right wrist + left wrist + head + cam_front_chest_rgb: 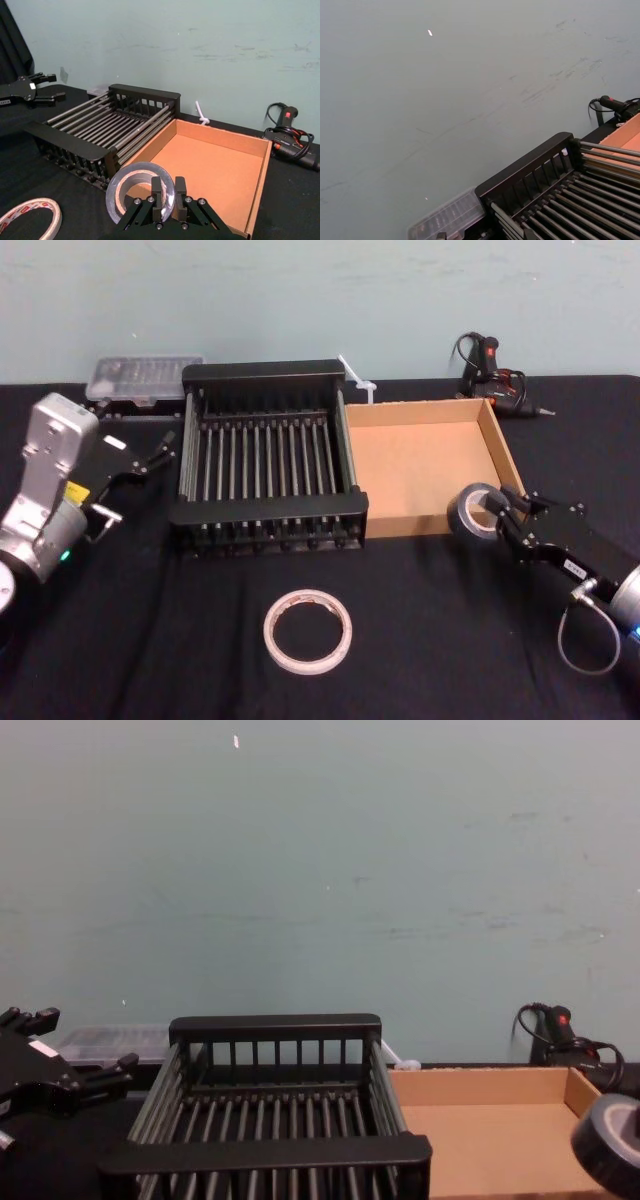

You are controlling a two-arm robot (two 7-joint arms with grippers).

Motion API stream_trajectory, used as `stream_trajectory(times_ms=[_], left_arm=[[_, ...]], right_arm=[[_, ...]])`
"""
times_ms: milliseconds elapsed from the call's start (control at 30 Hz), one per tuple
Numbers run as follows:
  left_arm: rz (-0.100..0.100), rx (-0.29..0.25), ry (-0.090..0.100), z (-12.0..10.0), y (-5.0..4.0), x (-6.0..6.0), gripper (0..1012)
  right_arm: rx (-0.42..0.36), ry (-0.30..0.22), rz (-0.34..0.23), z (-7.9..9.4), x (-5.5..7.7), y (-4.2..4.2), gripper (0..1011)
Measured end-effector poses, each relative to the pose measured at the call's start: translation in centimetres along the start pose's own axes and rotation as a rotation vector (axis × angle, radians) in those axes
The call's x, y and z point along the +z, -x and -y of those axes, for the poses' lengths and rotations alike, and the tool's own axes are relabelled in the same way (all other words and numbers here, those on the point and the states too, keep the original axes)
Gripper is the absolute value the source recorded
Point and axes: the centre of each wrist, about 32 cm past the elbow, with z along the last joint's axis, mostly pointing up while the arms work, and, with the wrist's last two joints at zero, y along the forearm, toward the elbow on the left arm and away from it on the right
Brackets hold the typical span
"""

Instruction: Pick up the white tape and place it into the black box , Pick up the silver tape and place it into the brown box.

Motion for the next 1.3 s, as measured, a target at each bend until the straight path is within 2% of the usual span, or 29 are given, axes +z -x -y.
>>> stream_trajectory(times_ms=[533, 767, 1067, 1300], left_arm=[[0.0, 0.0, 0.0, 0.0, 0.0, 0.0, 1001], [0.0, 0.0, 0.0, 0.0, 0.0, 0.0, 1002], [0.0, 0.0, 0.0, 0.0, 0.0, 0.0, 1001], [0.0, 0.0, 0.0, 0.0, 0.0, 0.0, 1001]], right_arm=[[-0.021, -0.001, -0.028, -0.8, 0.5, -0.46, 170], [-0.046, 0.018, -0.042, -1.9, 0.8, -1.18, 170], [-0.081, 0.03, -0.029, -3.9, 1.0, -2.39, 170], [-0.095, 0.034, -0.027, -5.2, 1.2, -2.81, 171]])
